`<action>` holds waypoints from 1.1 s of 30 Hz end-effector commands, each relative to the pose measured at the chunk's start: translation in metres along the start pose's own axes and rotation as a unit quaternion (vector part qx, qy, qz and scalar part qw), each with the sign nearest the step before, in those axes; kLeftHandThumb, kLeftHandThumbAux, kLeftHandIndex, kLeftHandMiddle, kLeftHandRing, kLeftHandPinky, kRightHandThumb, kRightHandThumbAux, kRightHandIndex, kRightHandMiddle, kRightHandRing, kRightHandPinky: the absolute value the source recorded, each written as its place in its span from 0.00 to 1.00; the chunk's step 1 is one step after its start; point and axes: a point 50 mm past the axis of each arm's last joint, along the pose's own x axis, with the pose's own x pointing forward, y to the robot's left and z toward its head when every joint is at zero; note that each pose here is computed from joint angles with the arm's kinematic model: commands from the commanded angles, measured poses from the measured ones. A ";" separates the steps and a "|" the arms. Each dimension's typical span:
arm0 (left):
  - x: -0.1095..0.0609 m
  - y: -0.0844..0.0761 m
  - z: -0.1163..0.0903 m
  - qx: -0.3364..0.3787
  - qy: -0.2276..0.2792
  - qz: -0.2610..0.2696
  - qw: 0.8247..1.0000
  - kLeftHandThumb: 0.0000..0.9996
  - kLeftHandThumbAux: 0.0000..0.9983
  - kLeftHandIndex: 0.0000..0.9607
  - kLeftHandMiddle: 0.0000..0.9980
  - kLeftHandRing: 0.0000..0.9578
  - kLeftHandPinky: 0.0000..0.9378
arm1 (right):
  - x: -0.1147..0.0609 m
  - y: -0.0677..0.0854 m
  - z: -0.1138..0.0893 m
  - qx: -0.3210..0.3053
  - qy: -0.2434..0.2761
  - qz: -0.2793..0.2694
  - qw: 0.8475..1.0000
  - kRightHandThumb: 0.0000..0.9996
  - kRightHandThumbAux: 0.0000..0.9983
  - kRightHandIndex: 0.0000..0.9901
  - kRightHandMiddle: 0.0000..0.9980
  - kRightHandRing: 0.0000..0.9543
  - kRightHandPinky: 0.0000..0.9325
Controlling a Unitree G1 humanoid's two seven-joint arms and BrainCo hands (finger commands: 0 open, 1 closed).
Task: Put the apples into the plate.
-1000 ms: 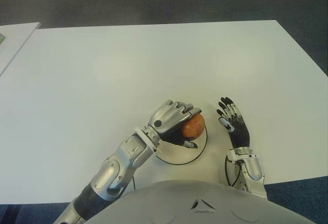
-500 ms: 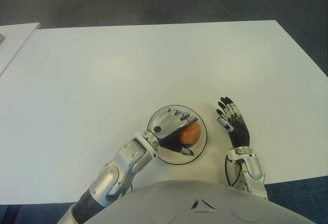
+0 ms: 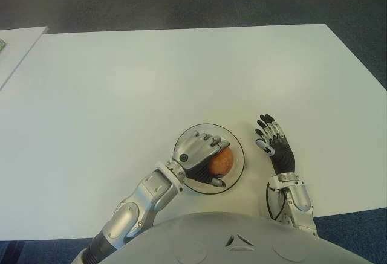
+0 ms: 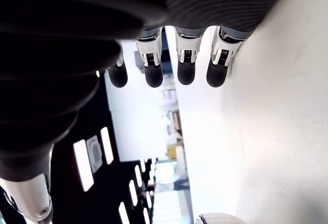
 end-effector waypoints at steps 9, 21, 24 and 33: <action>-0.001 -0.002 0.000 0.000 0.005 0.011 1.000 0.85 0.67 0.42 0.54 0.86 0.88 | -0.008 -0.001 -0.017 0.010 0.054 -0.014 0.998 0.11 0.65 0.00 0.00 0.00 0.00; 0.001 -0.003 -0.004 -0.020 0.010 0.087 0.996 0.85 0.66 0.42 0.53 0.87 0.87 | -0.008 -0.001 -0.017 0.009 0.054 -0.020 0.998 0.11 0.65 0.01 0.00 0.00 0.00; -0.001 -0.005 -0.005 -0.045 0.018 0.091 0.995 0.80 0.67 0.43 0.55 0.68 0.61 | -0.008 0.000 -0.017 0.009 0.055 -0.019 0.998 0.11 0.65 0.01 0.00 0.00 0.00; 0.001 -0.007 -0.008 -0.035 0.032 0.092 0.995 0.32 0.41 0.08 0.08 0.06 0.06 | -0.007 -0.001 -0.018 0.006 0.051 -0.020 0.999 0.12 0.64 0.01 0.00 0.00 0.00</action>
